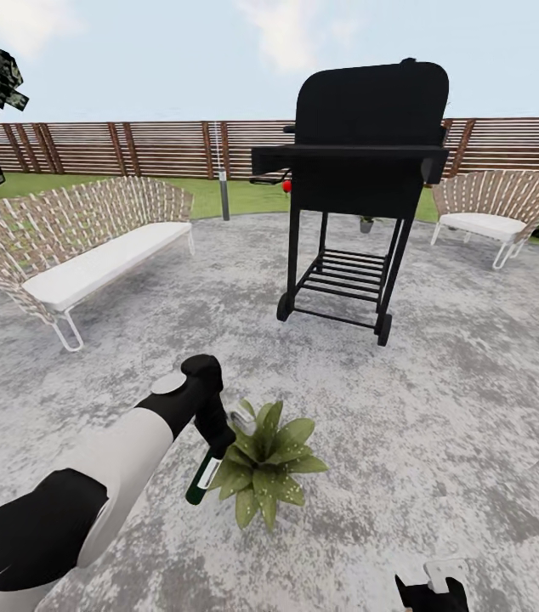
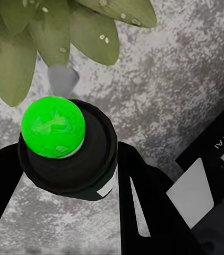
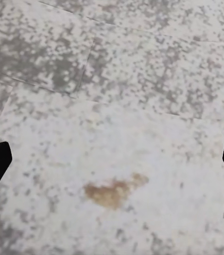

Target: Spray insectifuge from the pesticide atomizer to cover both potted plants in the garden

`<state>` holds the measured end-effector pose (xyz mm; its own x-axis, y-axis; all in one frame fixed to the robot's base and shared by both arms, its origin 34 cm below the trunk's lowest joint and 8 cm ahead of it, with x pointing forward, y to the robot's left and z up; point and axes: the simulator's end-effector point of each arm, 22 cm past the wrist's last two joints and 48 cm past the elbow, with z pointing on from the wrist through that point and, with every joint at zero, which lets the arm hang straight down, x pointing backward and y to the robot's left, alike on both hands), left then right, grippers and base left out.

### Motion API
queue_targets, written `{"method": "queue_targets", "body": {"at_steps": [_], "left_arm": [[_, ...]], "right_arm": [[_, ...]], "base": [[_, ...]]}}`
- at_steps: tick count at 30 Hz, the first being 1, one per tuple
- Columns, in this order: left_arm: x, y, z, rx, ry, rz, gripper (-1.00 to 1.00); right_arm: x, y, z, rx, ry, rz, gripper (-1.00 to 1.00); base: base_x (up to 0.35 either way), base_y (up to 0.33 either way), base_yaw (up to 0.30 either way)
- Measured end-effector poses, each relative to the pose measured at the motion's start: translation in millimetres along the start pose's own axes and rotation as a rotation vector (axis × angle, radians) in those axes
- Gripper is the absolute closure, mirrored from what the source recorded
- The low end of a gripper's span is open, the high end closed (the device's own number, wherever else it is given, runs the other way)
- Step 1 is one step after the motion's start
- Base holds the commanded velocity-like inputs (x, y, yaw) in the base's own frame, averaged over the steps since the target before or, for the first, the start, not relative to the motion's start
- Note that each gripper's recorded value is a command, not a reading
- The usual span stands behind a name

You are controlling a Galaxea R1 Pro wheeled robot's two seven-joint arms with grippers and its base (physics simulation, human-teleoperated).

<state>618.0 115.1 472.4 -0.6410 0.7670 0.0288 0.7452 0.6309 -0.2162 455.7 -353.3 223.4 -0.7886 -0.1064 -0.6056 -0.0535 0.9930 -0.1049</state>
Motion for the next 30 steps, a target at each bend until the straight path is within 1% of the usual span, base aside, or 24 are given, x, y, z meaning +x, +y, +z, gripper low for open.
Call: {"method": "queue_targets", "body": {"at_steps": [3, 4, 7, 11, 17, 22, 26, 30], "left_arm": [[5.0, -0.9, 6.4, 0.006, 0.009, -0.005, 1.00], [8.2, -3.0, 12.1, 0.011, 0.017, -0.006, 1.00], [12.5, -4.3, 18.4, 0.010, 0.029, -0.005, 1.00], [13.3, -4.2, 19.0, 0.005, 0.031, -0.007, 1.00], [12.6, -4.3, 18.3, 0.004, 0.028, -0.008, 1.00], [11.4, -4.4, 17.9, 0.002, 0.025, -0.006, 1.00], [11.7, -4.2, 18.5, 0.001, 0.026, -0.007, 1.00], [12.3, -3.6, 18.4, 0.000, 0.027, -0.009, 1.00]], "right_arm": [[0.0, 0.2, 0.0, 0.000, 0.000, 0.000, -1.00], [0.2, 0.1, 0.1, 0.000, 0.000, 0.000, -1.00], [0.3, 0.1, 0.2, 0.000, 0.001, 0.000, -1.00], [0.1, 0.1, 0.0, 0.000, 0.000, 0.000, -1.00], [0.0, 0.4, -0.1, -0.001, 0.000, 0.000, -1.00], [0.0, 0.2, 0.0, 0.000, 0.000, 0.000, -1.00], [0.1, 0.3, 0.1, 0.000, 0.000, 0.000, -1.00], [0.2, 0.4, 0.1, -0.001, 0.000, 0.000, -1.00]], "base": [[-0.053, 0.026, 0.000], [-0.186, 0.113, 0.000], [-0.232, 0.182, 0.000], [-0.078, 0.273, 0.000], [0.120, 0.296, 0.000], [0.089, 0.101, 0.000], [-0.138, 0.047, 0.000], [-0.157, 0.222, 0.000]]}}
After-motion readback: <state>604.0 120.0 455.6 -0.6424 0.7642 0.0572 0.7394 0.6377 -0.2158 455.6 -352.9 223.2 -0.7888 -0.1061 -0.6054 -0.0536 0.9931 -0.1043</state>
